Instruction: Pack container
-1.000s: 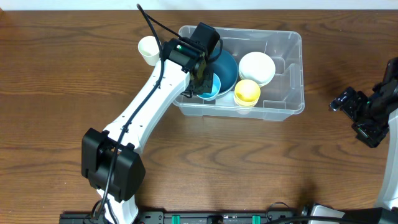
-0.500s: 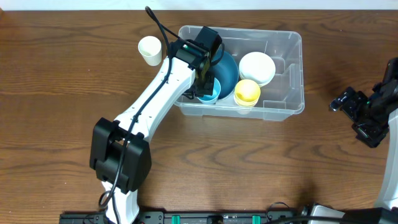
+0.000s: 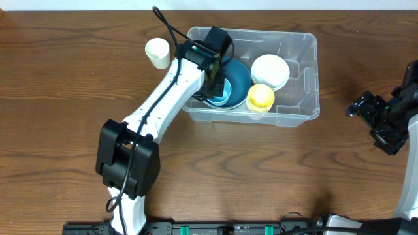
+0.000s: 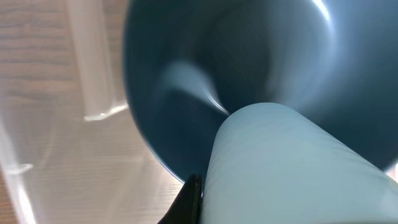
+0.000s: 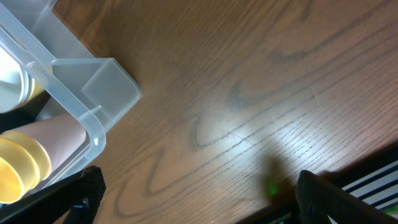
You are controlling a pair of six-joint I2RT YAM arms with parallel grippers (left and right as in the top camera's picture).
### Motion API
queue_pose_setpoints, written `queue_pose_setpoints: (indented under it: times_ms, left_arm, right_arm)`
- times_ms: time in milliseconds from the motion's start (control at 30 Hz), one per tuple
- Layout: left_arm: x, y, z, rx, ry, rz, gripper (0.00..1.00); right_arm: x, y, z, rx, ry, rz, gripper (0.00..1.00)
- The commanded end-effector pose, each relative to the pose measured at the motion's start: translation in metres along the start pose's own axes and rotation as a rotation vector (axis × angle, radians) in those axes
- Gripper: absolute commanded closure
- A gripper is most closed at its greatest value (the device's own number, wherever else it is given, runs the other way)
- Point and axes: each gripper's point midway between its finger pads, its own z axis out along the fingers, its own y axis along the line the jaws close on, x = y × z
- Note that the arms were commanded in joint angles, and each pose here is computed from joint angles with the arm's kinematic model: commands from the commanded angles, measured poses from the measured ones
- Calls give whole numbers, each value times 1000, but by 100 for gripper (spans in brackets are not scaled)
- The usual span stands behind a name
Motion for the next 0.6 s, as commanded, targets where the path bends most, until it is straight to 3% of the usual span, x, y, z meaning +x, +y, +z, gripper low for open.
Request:
queue_pose_setpoints:
  times_ms: [0, 567]
  left_arm:
    - [-6, 12, 3, -18, -1, -11, 94]
    - [-29, 18, -24, 15, -93, -45, 94]
  right_arm:
    - [0, -1, -3, -5, -9, 15, 1]
    - [0, -1, -3, -5, -9, 15, 1]
